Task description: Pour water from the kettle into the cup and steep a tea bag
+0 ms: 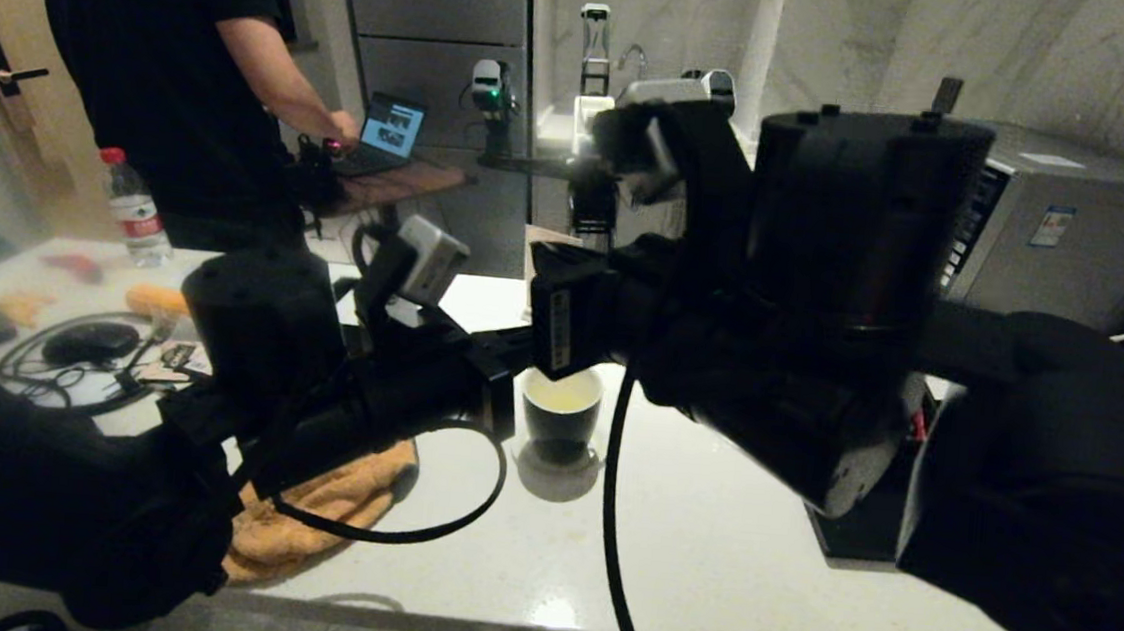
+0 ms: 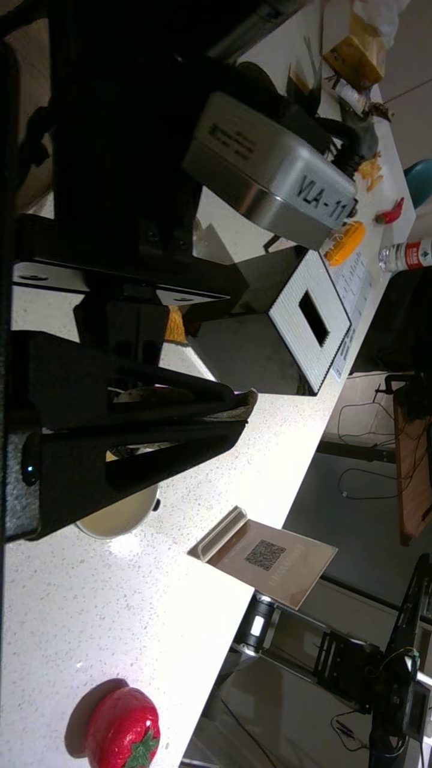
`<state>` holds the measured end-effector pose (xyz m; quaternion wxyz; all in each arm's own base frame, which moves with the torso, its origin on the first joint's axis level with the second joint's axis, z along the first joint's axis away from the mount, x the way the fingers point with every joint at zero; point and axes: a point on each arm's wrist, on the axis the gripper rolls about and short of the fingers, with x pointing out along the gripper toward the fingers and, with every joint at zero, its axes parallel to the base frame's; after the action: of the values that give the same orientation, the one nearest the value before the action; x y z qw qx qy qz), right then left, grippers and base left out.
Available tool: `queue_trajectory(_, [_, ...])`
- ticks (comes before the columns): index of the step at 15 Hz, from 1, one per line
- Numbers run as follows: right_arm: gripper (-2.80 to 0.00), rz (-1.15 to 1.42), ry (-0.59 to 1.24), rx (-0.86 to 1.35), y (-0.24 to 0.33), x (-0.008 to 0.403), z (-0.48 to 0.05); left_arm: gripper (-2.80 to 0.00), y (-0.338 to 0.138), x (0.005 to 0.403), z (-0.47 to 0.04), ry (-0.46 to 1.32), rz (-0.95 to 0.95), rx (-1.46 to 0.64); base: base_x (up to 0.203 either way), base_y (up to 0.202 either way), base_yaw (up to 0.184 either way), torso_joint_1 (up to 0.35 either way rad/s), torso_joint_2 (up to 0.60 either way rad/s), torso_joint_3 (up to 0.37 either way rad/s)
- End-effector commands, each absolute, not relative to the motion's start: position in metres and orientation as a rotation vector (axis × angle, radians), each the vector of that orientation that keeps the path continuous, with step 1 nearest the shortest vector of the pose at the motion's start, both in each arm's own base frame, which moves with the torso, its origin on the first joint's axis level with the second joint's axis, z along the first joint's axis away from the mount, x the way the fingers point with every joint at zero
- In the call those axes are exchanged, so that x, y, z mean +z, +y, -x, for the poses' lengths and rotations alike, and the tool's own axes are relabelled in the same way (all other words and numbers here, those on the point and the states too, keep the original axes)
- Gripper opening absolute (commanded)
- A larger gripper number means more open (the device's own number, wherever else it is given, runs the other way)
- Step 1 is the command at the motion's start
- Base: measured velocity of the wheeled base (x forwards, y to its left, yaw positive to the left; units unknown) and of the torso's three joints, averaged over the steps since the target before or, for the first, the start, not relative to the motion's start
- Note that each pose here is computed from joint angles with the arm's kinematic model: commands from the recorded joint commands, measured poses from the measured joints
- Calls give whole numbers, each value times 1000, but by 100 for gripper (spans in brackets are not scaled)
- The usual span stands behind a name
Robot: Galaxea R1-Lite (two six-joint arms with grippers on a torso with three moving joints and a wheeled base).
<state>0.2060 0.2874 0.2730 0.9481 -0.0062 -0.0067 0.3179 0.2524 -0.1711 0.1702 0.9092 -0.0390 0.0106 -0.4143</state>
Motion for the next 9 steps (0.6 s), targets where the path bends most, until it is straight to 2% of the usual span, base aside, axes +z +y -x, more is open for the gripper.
queue_trajectory(1, [-280, -27, -57, 647, 286, 275, -205, -280, -171, 170, -253, 17, 82, -856, 0, 0, 0, 0, 0, 0])
queue_trajectory(9, [-280, -104, -152, 650, 279, 254, -198, -280, -172, 167, -254, 29, 82, -854, 0, 0, 0, 0, 0, 0])
